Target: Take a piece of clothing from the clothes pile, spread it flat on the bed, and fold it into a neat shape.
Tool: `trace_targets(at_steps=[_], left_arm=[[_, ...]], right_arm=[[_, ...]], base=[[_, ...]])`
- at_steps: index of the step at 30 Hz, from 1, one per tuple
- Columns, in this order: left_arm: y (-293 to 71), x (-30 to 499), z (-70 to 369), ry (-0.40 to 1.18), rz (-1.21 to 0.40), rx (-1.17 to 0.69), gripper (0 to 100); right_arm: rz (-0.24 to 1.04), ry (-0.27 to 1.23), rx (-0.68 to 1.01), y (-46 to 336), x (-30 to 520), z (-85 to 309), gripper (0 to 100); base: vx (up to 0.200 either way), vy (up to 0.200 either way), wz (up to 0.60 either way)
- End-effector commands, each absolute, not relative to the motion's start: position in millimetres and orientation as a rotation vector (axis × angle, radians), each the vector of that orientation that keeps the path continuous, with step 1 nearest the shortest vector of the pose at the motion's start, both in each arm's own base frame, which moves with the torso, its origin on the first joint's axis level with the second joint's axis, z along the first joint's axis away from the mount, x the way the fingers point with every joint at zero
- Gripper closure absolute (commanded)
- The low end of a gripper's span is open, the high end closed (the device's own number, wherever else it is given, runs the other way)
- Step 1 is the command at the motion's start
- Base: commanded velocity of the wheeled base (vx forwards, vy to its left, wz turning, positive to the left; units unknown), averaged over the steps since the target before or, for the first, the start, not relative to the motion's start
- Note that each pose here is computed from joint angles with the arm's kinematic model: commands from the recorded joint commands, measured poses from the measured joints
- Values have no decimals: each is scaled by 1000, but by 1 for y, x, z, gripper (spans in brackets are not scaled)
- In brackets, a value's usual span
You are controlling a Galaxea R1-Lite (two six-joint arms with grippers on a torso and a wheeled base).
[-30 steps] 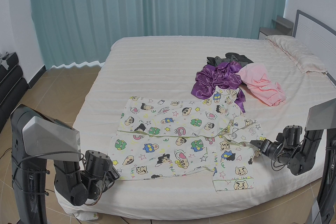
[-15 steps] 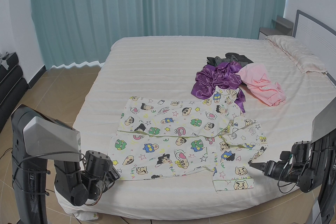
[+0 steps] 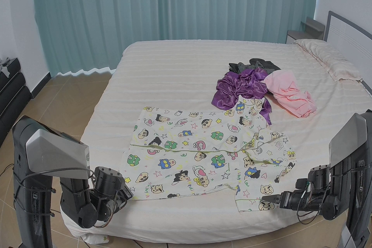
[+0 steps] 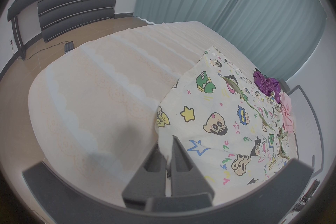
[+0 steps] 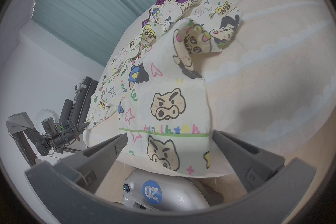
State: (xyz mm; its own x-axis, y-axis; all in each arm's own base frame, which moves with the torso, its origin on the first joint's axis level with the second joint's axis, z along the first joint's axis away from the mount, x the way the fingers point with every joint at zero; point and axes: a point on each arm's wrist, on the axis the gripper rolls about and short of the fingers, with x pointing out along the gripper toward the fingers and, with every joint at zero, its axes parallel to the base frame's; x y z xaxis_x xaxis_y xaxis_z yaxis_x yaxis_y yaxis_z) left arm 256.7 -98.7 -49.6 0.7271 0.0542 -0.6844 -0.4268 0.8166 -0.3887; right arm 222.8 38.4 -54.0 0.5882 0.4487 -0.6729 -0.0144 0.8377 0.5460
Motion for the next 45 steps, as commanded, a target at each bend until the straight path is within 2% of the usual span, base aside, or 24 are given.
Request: trace_targets(at_steps=[1, 13, 24, 33, 45], left_arm=[[-99, 257, -50, 714, 282, -562, 100], [-97, 251, -44, 669, 253, -577, 100], [-93, 232, -35, 676, 208, -473, 100], [-91, 204, -31, 749, 179, -395, 100], [-96, 176, -33, 834, 136, -325, 100]], right_arm=[[291, 916, 519, 42, 224, -58, 100], [250, 930, 530, 35, 208, -45, 100], [217, 932, 540, 26, 197, -12, 100], [167, 1049, 506, 14, 165, 12, 100], [111, 1091, 469, 9, 146, 22, 100]], base=[[0, 0, 0], [0, 0, 0], [0, 0, 0], [0, 0, 0], [0, 0, 0]])
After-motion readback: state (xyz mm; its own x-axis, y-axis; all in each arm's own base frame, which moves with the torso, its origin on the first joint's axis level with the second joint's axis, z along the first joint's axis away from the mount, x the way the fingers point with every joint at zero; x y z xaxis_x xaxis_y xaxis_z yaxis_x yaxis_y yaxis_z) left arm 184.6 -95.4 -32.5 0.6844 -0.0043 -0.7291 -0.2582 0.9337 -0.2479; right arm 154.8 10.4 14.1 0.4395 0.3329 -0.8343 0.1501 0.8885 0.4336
